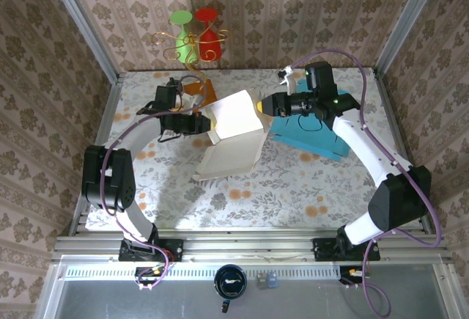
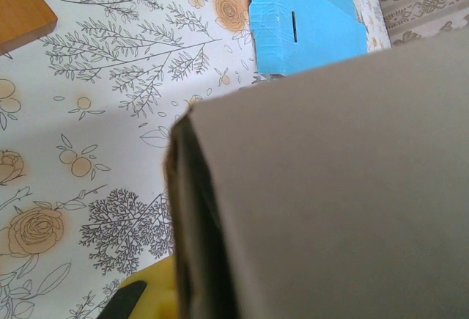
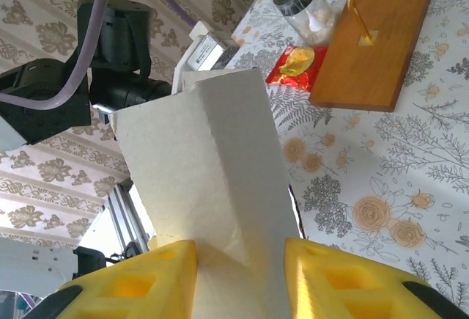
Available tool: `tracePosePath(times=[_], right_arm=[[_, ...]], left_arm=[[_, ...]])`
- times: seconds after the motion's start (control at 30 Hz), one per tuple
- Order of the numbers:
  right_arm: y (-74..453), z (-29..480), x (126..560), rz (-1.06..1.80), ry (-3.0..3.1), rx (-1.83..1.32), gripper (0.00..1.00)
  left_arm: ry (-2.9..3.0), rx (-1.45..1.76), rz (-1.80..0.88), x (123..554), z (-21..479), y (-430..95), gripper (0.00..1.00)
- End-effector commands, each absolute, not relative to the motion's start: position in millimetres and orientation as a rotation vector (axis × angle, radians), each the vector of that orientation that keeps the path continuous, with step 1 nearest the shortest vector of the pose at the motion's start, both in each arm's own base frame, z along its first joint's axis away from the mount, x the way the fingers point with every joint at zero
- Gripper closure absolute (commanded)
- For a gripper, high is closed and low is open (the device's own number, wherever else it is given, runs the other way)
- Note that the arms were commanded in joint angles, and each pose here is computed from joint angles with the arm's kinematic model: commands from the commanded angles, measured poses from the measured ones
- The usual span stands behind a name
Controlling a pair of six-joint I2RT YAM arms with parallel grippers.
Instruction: Fold the paper box
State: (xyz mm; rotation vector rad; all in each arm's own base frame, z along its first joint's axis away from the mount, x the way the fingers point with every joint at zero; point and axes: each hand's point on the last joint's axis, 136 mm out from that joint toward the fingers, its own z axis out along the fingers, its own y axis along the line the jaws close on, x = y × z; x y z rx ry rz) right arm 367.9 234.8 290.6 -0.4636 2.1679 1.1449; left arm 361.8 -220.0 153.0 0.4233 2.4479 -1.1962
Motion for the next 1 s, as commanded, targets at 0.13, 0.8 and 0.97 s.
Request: tracePosePath(times=[0.13, 0.8, 0.97], right_arm=[[231.2, 287.8, 371.3, 1.052, 2.179, -0.478, 0.6], [230.0, 264.8, 386.2, 0.683, 2.241, -0.541, 0.56], [224.8, 255.2, 392.3, 0.538, 2.279, -0.537, 0.61]], left_arm=[[2.41, 0.445, -1.224, 357.4, 169.1, -224.2, 1.0], [2.397, 0.462, -1.221, 356.9, 174.4, -226.8, 1.0], [2.399, 0.463, -1.222, 356.9, 173.7, -227.6, 1.0]])
